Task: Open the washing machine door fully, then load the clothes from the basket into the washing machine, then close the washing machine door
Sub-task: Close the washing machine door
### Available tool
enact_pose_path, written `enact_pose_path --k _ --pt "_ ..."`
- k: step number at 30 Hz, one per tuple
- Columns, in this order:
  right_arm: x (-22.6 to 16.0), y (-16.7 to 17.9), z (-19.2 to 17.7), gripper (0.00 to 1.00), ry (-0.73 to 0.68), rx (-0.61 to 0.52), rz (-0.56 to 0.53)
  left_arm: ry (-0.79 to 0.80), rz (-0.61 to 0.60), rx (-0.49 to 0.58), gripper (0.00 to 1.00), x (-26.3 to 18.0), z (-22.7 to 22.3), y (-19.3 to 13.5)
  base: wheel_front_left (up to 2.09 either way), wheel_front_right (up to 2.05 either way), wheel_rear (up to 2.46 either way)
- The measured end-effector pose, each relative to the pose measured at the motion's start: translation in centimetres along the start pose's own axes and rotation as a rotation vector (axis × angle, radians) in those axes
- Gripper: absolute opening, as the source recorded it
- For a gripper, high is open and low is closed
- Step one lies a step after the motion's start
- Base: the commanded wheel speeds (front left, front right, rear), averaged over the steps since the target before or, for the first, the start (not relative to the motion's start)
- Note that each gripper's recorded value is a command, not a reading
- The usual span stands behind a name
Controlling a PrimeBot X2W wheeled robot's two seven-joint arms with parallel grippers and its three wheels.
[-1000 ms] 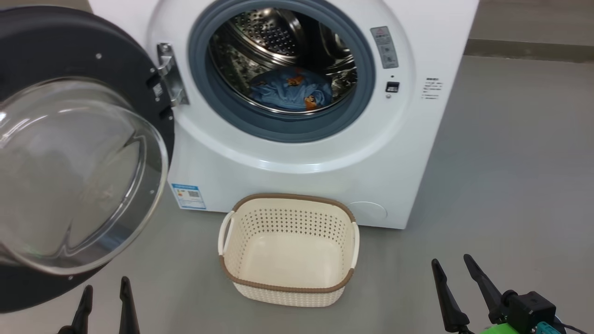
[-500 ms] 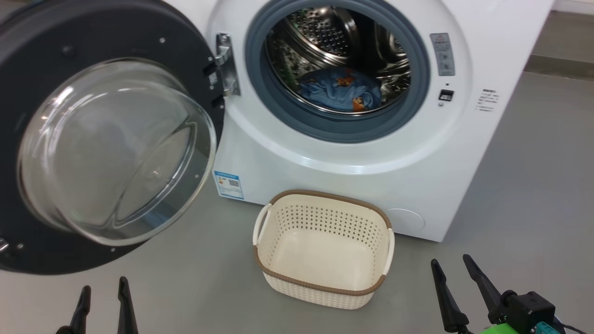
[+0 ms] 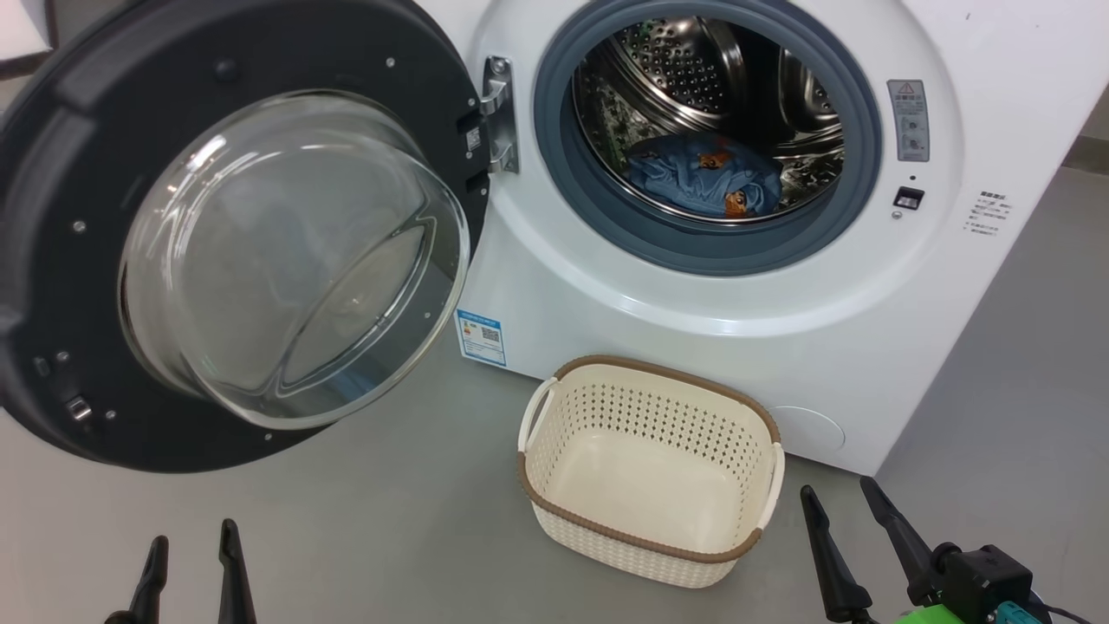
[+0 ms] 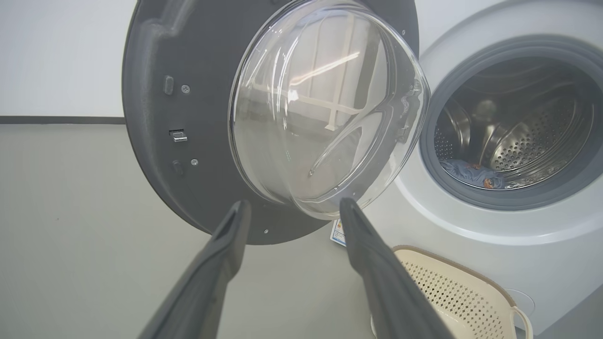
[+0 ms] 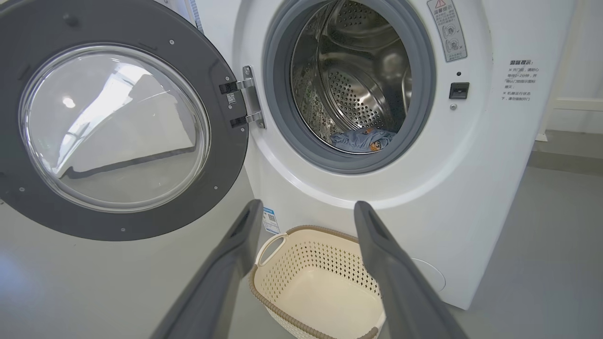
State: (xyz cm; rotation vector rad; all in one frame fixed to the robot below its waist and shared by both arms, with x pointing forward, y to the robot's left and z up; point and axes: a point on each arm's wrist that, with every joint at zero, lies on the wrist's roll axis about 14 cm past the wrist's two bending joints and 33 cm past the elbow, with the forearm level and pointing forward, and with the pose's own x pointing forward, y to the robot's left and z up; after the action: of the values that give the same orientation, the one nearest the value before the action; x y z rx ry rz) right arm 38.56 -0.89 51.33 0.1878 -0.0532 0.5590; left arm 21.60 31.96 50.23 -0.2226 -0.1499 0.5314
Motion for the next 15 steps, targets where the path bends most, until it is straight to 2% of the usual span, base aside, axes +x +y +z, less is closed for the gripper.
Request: enact_pose_path --k 15 --pt "0.6 1.3 -0.4 1.0 0.011 0.005 0.042 -0.011 0.044 0.005 1.0 -0.7 0.4 1.4 0.0 0.0 0.0"
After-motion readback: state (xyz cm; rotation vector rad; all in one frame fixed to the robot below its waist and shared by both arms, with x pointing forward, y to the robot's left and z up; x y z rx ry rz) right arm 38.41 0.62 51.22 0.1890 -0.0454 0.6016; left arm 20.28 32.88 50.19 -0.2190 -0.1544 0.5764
